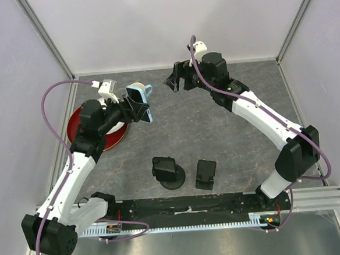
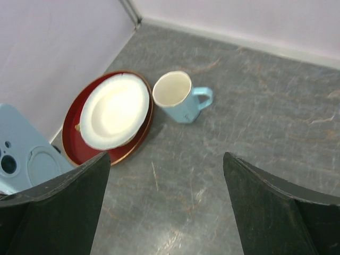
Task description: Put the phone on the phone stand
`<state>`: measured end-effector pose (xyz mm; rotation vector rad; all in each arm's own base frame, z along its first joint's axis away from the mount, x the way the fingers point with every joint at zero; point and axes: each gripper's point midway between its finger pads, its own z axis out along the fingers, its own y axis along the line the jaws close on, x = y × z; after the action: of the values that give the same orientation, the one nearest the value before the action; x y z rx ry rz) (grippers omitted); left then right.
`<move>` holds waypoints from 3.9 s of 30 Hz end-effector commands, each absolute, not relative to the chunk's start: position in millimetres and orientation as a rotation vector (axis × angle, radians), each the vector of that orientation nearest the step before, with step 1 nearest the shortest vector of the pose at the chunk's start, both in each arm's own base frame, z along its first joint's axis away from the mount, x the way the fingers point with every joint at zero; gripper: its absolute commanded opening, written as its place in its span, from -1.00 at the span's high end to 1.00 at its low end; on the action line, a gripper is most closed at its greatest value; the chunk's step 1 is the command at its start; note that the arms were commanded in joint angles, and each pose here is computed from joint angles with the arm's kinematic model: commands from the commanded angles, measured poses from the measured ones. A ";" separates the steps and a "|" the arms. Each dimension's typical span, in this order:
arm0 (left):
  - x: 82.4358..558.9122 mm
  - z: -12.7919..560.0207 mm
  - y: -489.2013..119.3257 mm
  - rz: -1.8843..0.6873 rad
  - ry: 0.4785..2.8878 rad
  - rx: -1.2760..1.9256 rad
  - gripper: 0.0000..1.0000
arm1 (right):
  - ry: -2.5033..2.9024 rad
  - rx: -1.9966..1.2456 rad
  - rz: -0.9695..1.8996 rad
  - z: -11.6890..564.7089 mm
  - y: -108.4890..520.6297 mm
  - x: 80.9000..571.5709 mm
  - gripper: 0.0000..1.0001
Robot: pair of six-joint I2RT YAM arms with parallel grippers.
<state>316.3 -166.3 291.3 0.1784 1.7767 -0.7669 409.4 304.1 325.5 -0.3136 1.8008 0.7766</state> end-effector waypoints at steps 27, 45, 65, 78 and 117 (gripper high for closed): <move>321.3 288.7 -187.7 -0.720 1.764 0.292 0.95 | 1.687 -0.596 0.997 356.6 383.2 337.0 -0.56; 320.9 290.1 -186.9 -0.697 1.759 0.295 0.95 | 1.769 -0.606 0.985 328.5 405.3 340.5 0.08; 317.6 290.5 -191.0 -0.702 1.778 0.313 0.72 | 1.701 -0.513 0.904 326.6 396.8 347.6 1.00; 318.4 295.2 -173.1 -0.631 1.756 0.213 -0.36 | 1.538 -0.163 0.578 355.6 270.1 374.3 1.00; 286.0 334.2 -181.1 -0.774 1.638 0.247 -0.75 | 1.290 -0.848 0.949 358.3 205.5 156.3 1.00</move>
<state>292.1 -174.1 312.8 0.2380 1.6990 -0.7073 178.5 194.9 363.3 -0.7787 1.2943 0.8148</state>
